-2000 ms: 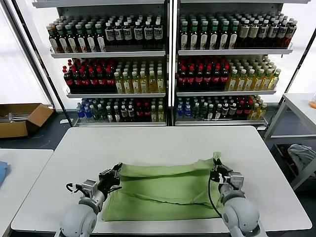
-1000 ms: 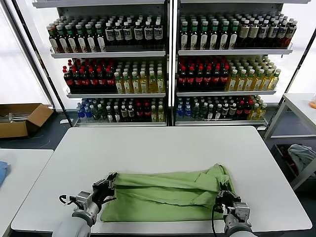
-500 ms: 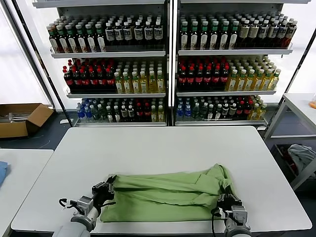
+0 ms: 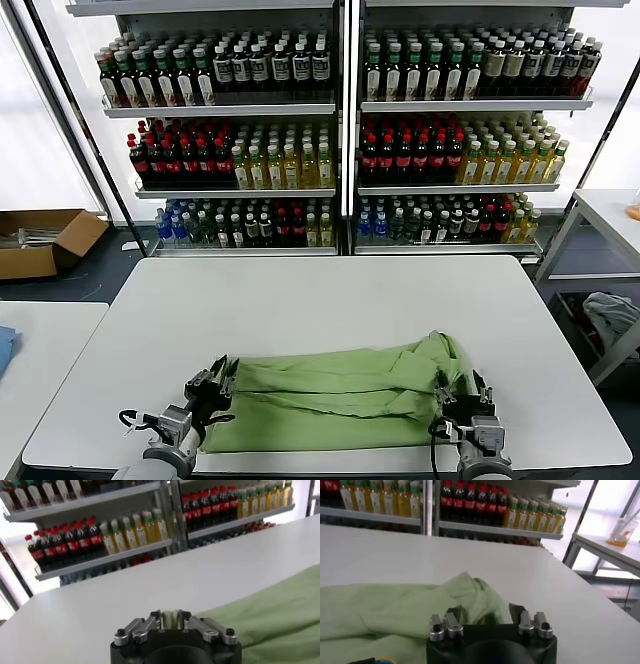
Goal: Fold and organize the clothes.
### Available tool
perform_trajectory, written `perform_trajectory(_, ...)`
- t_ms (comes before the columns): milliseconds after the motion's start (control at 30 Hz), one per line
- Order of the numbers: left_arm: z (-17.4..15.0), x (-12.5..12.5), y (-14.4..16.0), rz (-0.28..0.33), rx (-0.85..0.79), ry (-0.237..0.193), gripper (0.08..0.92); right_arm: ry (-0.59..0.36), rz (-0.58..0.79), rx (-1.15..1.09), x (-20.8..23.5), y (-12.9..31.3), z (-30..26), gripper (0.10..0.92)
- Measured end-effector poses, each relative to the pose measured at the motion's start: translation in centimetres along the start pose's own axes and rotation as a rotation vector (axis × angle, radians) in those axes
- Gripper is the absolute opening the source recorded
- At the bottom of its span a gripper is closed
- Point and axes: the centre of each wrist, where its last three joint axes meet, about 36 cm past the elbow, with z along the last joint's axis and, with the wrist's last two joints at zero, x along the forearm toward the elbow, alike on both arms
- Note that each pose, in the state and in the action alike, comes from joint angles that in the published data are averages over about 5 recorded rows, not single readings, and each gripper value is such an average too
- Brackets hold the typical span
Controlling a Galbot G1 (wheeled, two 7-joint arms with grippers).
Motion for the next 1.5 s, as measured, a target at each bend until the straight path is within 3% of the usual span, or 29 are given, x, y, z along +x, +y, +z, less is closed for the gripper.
perform_trajectory(100,-0.9,0.3,-0.3,-0.001,0.008,-0.028,0.422,-0.031,-0.004,-0.020,0.5,-0.3,-1.2,0.806)
perform_trajectory(233,-1.5,0.6,-0.4,-0.017,0.021,-0.048,0.526,-0.063,-0.011,-0.045,1.2,-0.5,-2.4,0.822)
perform_trajectory(467,-1.1,1.0,-0.1,-0.064,0.036,-0.021,0.748,-0.095,-0.018,-0.072,1.7,-0.6,-3.6,0.823)
perform_trajectory(600,-0.5,1.2,0.0,-0.081,0.057,0.005,0.814,-0.107,-0.022,-0.082,1.7,-0.6,-4.0,0.823)
perform_trajectory(1233,1.1,1.3,-0.2,-0.065,0.210,0.080,0.818,-0.122,-0.042,-0.099,1.4,0.3,-4.3,0.823)
perform_trajectory(1500,2.4,1.0,-0.3,-0.060,0.235,0.118,0.628,-0.122,-0.033,-0.103,1.2,0.1,-4.3,0.823)
